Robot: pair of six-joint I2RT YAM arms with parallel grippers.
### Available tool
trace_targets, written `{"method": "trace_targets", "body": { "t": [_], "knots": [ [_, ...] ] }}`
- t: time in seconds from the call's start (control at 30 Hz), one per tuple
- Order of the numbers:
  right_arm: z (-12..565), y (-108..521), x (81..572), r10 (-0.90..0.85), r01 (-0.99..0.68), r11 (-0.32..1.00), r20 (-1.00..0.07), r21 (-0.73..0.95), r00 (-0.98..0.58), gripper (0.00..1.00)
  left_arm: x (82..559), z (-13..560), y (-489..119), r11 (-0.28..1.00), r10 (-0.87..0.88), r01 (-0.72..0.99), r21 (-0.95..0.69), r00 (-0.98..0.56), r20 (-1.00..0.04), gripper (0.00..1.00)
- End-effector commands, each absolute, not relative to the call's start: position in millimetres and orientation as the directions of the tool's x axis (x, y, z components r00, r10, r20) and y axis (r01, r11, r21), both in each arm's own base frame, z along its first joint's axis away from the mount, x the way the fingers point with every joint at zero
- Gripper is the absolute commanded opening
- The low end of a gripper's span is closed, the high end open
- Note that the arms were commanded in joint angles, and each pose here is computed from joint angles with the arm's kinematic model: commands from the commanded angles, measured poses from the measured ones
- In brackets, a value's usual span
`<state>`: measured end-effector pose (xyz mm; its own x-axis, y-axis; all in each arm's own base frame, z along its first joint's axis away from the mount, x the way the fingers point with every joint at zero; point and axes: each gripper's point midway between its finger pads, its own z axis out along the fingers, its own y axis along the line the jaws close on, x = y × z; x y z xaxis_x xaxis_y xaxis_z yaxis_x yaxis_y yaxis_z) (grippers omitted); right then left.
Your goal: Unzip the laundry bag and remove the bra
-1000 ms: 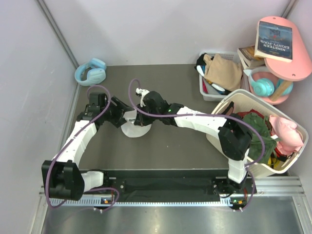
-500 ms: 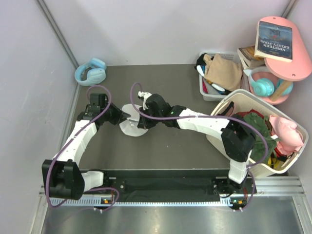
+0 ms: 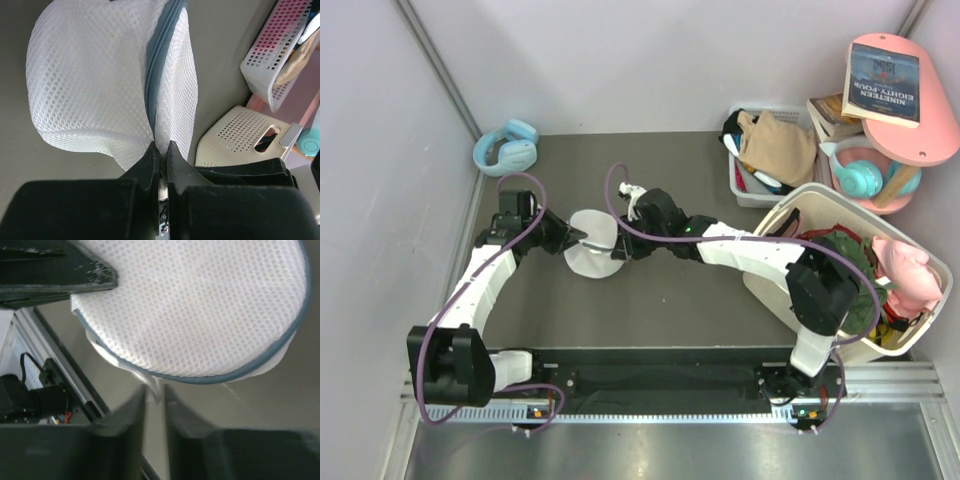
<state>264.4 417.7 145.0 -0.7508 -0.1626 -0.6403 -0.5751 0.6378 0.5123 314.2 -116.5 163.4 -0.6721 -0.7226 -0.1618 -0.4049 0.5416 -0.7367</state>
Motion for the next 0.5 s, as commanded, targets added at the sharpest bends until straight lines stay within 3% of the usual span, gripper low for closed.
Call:
{"method": "trace_targets", "body": {
  "t": [0.0, 0.07, 0.17, 0.37, 0.47],
  "knots": [
    [189.2, 426.2, 261.4, -0.13, -0.658, 0.522, -0.712, 0.542, -0.69, 0.34, 323.3, 179.0, -119.9, 0.546, -0.698, -0.32, -0.775, -0.685, -0.209, 0.0],
    [191.2, 422.2, 261.2, -0.121, -0.654, 0.53, -0.715, 0.54, -0.688, 0.46, 322.9, 180.4, -120.7, 0.54, -0.7, -0.317, -0.78, -0.684, -0.206, 0.0],
    [190.2, 416.5, 262.9, -0.095, -0.625, 0.554, -0.704, 0.55, -0.704, 0.52, 323.4, 182.4, -122.0, 0.532, -0.701, -0.312, -0.787, -0.684, -0.202, 0.0],
    [182.3, 409.2, 264.5, -0.058, -0.568, 0.576, -0.664, 0.588, -0.745, 0.54, 322.9, 185.0, -122.7, 0.527, -0.702, -0.308, -0.792, -0.683, -0.202, 0.0],
    [186.9, 399.2, 274.2, 0.04, -0.52, 0.541, -0.638, 0.661, -0.769, 0.54, 321.9, 185.7, -122.9, 0.527, -0.701, -0.306, -0.793, -0.684, -0.202, 0.0]
  ]
}}
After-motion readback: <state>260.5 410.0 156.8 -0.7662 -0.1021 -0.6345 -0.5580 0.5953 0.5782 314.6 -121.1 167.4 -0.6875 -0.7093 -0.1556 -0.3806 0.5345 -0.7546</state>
